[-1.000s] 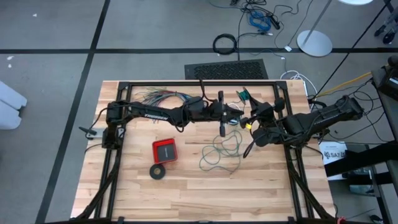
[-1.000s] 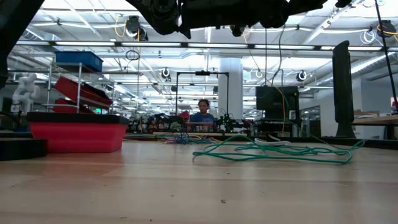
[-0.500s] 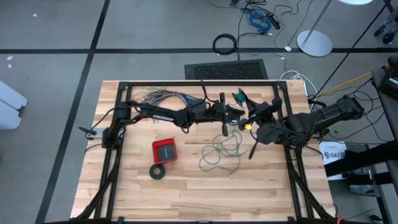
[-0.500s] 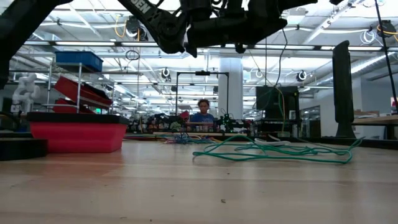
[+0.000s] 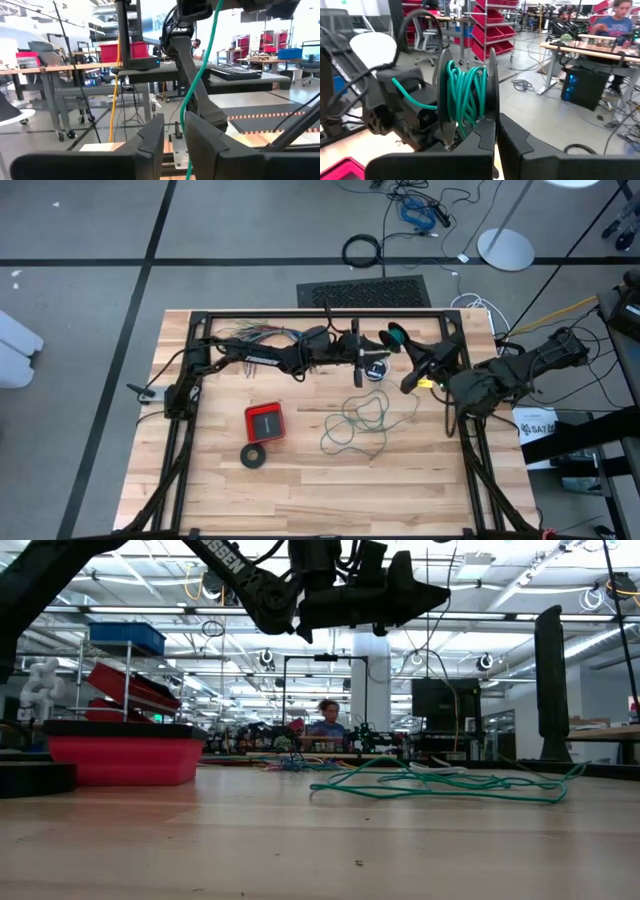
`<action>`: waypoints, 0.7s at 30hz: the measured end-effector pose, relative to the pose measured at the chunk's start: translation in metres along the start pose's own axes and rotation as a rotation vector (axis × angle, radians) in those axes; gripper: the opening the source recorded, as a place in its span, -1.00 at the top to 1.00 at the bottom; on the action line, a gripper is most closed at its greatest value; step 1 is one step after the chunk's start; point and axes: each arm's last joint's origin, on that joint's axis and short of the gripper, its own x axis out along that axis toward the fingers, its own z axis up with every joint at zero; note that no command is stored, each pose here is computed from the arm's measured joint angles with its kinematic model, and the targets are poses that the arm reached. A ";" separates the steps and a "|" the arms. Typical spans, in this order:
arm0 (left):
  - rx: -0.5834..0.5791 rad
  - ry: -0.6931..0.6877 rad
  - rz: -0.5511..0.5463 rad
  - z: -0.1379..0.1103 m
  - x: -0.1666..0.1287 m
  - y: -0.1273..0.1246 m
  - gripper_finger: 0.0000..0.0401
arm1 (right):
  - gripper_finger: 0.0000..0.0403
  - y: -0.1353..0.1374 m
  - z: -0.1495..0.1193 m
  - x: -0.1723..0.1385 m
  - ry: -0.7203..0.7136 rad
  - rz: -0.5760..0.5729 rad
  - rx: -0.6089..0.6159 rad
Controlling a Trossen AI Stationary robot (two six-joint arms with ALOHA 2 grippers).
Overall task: Coil cords
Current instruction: Coil the green wire onto the spool
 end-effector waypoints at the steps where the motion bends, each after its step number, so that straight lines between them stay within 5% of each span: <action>1: 0.000 0.001 0.002 0.000 0.000 0.001 0.57 | 1.00 -0.001 0.001 -0.001 -0.002 0.006 -0.001; 10: -0.003 0.041 0.021 -0.006 -0.003 0.013 0.55 | 1.00 -0.004 0.007 -0.007 -0.017 0.039 -0.013; 21: -0.070 0.053 -0.195 -0.010 -0.004 0.009 0.55 | 1.00 -0.010 0.018 -0.010 -0.056 0.042 -0.036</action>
